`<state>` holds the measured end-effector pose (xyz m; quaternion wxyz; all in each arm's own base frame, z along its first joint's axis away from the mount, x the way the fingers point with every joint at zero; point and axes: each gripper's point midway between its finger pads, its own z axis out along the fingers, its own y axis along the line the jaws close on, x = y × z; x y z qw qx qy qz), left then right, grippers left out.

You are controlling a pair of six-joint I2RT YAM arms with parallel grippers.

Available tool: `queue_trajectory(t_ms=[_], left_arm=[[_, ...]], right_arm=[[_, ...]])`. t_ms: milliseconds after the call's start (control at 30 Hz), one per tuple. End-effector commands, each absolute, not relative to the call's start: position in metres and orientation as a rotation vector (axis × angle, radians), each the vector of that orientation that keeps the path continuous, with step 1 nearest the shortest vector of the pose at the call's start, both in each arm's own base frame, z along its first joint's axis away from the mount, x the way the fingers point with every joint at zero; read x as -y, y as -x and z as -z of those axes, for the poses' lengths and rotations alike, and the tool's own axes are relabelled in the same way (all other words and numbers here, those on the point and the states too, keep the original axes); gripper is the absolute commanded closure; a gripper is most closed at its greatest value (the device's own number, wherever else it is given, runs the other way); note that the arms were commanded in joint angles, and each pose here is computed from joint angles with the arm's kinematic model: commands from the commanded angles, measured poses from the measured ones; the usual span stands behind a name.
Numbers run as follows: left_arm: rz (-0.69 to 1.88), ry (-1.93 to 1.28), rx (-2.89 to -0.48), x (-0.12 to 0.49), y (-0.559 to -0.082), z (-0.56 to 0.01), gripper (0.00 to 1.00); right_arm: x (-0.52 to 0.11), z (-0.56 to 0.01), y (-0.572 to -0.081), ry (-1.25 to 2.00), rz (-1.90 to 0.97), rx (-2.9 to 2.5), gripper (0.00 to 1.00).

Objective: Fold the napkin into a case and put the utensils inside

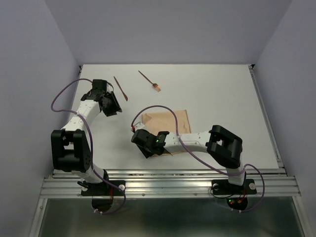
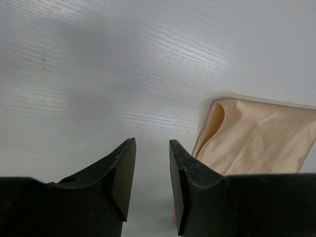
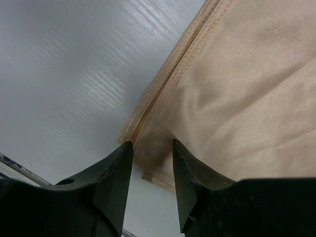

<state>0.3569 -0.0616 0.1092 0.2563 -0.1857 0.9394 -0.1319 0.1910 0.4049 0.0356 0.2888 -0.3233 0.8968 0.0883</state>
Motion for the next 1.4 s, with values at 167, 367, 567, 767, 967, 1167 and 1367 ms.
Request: queue_trajectory(t_ms=[167, 367, 567, 767, 967, 1167, 1367], left_arm=[[0.356, 0.477, -2.529, 0.060, -0.355, -0.114, 0.56], [0.358, 0.480, -2.526, 0.060, -0.354, -0.114, 0.56], [0.358, 0.480, -2.528, 0.060, -0.354, -0.114, 0.56], [0.361, 0.481, -2.526, 0.060, -0.354, -0.115, 0.56], [0.360, 0.479, -2.528, 0.060, -0.353, -0.114, 0.56], [0.361, 0.480, -2.531, 0.060, -0.353, -0.113, 0.56], [0.361, 0.476, -2.535, 0.060, -0.354, -0.112, 0.56]], right_arm=[[-0.413, -0.034, -0.193, 0.834, -0.218, -2.385, 0.66], [-0.413, -0.042, -0.197, 0.806, -0.218, -2.368, 0.87], [-0.412, -0.056, -0.199, 0.775, -0.230, -2.348, 0.80], [-0.410, -0.062, -0.201, 0.752, -0.225, -2.341, 0.69], [-0.411, -0.068, -0.202, 0.729, -0.243, -2.334, 0.76], [-0.412, -0.072, -0.202, 0.722, -0.255, -2.331, 0.74], [-0.412, -0.068, -0.202, 0.730, -0.246, -2.336, 0.88]])
